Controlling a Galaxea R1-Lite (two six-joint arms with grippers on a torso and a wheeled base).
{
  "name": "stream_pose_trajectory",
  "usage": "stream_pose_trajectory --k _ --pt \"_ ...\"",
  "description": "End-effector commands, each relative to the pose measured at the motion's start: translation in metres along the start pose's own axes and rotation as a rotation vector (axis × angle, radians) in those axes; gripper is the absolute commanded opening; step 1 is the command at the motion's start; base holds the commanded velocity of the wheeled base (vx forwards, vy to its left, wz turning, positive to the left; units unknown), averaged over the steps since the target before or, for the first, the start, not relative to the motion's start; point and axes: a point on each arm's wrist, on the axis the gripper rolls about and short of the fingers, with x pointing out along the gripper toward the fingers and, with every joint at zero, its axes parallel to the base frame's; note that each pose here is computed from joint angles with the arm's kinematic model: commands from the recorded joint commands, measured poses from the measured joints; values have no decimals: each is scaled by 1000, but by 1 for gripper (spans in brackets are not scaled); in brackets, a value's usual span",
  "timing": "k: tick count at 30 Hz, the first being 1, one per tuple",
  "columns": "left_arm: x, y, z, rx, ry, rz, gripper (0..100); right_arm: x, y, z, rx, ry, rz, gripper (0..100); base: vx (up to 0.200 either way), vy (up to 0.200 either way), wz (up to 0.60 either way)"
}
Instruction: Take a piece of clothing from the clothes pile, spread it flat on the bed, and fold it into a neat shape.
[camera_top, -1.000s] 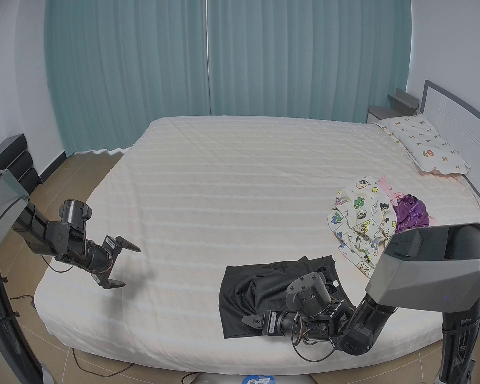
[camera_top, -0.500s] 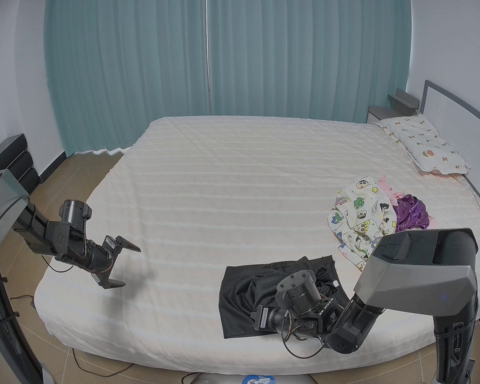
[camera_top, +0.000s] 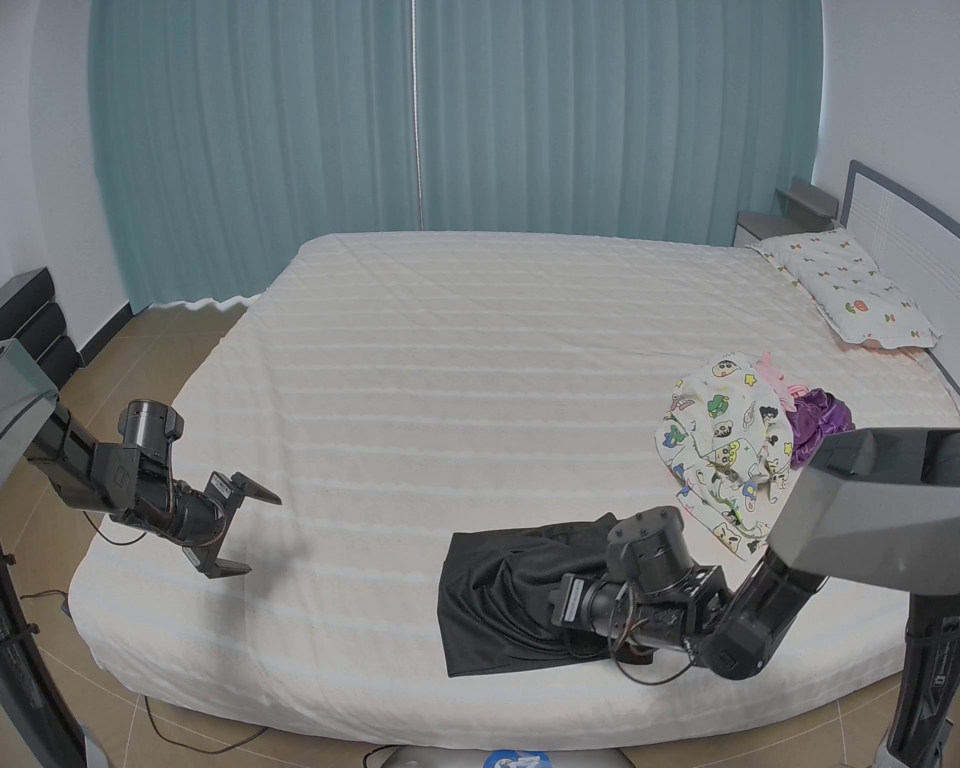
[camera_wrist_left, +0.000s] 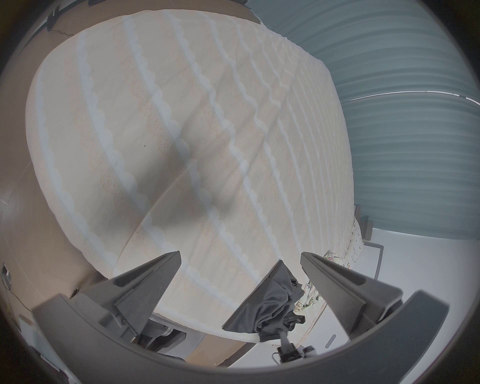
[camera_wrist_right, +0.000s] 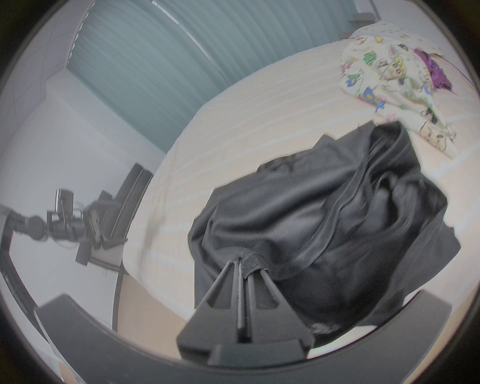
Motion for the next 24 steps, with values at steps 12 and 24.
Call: stream_pose_trajectory --k 12,24 --pt "0 1 0 -1 0 1 100 -10 -76 92 141 -137 1 0 0 0 0" --pt "0 0 0 0 -1 -1 100 16 -121 109 203 -137 -78 0 0 0 0"
